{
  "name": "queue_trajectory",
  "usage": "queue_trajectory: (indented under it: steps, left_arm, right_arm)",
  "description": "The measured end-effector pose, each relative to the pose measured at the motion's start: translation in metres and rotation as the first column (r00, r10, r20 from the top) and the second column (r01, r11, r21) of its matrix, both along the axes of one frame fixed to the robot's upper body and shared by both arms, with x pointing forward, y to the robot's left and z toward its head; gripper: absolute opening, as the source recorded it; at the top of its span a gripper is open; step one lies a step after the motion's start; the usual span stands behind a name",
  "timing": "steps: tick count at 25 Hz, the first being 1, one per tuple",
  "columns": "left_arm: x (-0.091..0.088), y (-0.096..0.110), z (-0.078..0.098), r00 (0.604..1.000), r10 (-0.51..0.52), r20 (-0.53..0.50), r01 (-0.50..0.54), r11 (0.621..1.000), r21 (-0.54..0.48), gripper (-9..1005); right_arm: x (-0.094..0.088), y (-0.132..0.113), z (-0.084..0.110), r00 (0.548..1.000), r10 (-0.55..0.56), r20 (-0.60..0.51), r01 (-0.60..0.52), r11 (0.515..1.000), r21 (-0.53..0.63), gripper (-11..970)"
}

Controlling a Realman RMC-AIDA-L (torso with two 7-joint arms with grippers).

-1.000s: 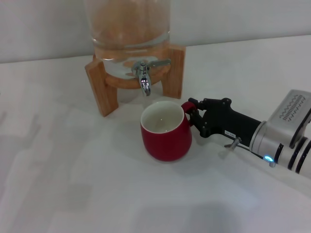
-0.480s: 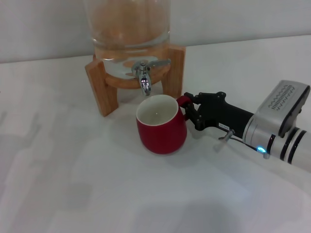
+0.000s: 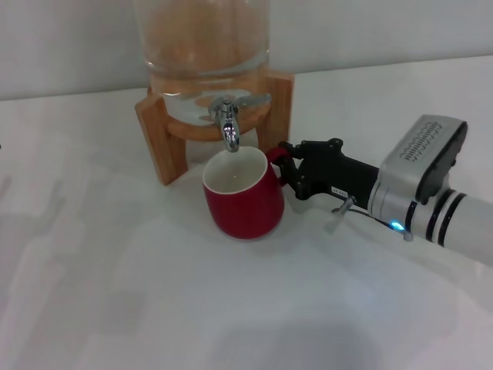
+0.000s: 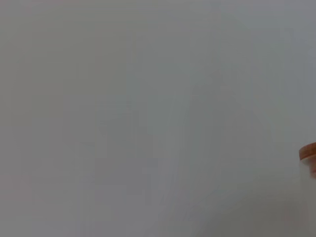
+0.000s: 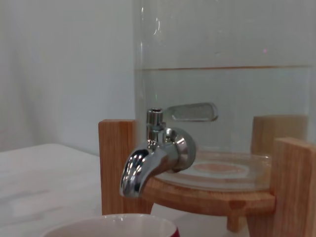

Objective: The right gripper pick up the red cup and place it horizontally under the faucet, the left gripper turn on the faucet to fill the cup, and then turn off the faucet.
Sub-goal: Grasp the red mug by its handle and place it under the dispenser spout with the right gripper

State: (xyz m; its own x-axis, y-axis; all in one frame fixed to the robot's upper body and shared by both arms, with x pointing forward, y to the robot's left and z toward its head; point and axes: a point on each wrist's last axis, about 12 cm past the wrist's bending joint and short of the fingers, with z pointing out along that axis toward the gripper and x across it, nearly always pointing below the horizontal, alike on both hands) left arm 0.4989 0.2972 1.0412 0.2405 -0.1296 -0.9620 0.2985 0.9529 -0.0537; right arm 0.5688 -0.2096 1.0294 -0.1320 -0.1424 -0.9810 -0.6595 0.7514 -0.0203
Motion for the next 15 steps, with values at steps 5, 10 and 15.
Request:
queue_trajectory:
  steps: [5, 10, 15]
  left_arm:
    - [-0.0002, -0.0001, -0.0001, 1.000, 0.000, 0.000, 0.000, 1.000, -0.001, 880]
    - [-0.0003, -0.0001, -0.0002, 1.000, -0.003, -0.004, 0.003, 1.000, -0.012, 880]
    - [0.0004, -0.0006, 0.0002, 1.000, -0.006, -0.003, 0.006, 1.000, -0.013, 880]
  right_arm:
    - [0.0048, 0.0031, 0.0023, 1.000, 0.003, 0.001, -0.003, 1.000, -0.010, 136]
    - [0.0084, 0.0015, 0.0031, 1.000, -0.021, -0.003, 0.021, 1.000, -0.011, 136]
    - [0.0110, -0.0021, 0.0034, 0.999, -0.054, -0.009, 0.054, 0.999, -0.006, 135]
